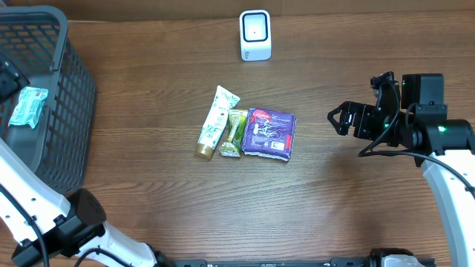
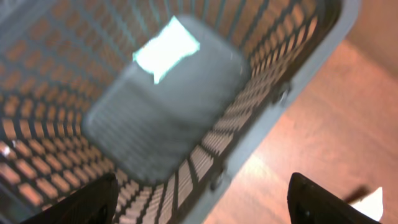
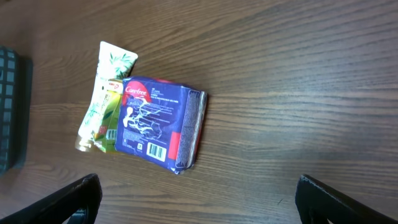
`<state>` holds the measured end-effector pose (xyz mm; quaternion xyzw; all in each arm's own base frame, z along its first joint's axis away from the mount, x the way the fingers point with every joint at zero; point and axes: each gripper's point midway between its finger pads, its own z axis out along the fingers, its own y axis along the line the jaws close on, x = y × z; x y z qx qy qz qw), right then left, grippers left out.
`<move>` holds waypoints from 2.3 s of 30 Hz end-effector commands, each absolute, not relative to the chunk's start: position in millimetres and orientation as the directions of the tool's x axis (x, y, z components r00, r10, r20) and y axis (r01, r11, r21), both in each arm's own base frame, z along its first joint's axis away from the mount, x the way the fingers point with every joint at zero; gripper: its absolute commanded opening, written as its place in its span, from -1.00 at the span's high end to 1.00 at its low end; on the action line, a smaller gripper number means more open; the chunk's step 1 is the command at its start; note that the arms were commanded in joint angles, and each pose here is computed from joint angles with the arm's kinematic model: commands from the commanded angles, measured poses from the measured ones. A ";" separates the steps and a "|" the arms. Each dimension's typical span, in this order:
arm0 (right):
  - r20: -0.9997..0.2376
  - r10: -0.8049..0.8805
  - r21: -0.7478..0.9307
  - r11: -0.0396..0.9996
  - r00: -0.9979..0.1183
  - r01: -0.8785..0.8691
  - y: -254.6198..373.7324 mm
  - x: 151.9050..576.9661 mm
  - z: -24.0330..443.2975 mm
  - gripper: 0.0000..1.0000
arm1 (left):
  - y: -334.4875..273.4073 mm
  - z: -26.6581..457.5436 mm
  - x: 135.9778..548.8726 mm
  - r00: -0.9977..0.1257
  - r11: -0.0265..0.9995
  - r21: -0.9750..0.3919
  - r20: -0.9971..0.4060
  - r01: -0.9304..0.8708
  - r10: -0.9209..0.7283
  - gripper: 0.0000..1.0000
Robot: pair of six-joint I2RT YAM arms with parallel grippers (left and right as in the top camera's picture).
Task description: Scan the item barcode
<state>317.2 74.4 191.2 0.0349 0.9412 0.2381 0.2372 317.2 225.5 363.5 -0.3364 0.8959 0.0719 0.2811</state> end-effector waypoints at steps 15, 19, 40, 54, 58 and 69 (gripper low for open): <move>-0.449 0.172 0.458 0.887 -0.877 -0.061 74.9 319.4 197.7 -1.00 | 280.3 311.2 324.7 -0.326 0.667 -0.136 -0.790 -0.733 -0.519 -1.00; -0.441 0.172 0.459 0.887 -0.881 -0.057 74.9 317.7 196.6 -1.00 | 317.7 275.8 338.8 -0.301 0.641 -0.200 -0.755 -0.741 -0.583 -1.00; -0.441 0.171 0.494 0.866 -0.881 -0.079 82.0 317.6 200.7 -1.00 | 376.7 139.7 385.9 -0.511 0.616 -0.051 -0.508 -0.786 -0.694 -1.00; -0.423 0.171 0.495 0.866 -0.890 -0.069 82.0 314.0 198.2 -1.00 | 370.8 59.0 445.6 -0.797 0.851 0.183 -0.488 -0.492 -0.356 -1.00; -0.422 0.174 0.496 0.866 -0.890 -0.066 82.0 314.0 198.2 -1.00 | 373.9 28.5 444.2 -0.829 0.858 0.216 -0.445 -0.465 -0.337 -0.99; -0.406 0.193 0.506 0.862 -0.893 -0.044 82.0 313.2 197.7 -1.00 | 395.8 18.5 431.8 -0.831 0.804 0.314 -0.429 -0.505 -0.355 -1.00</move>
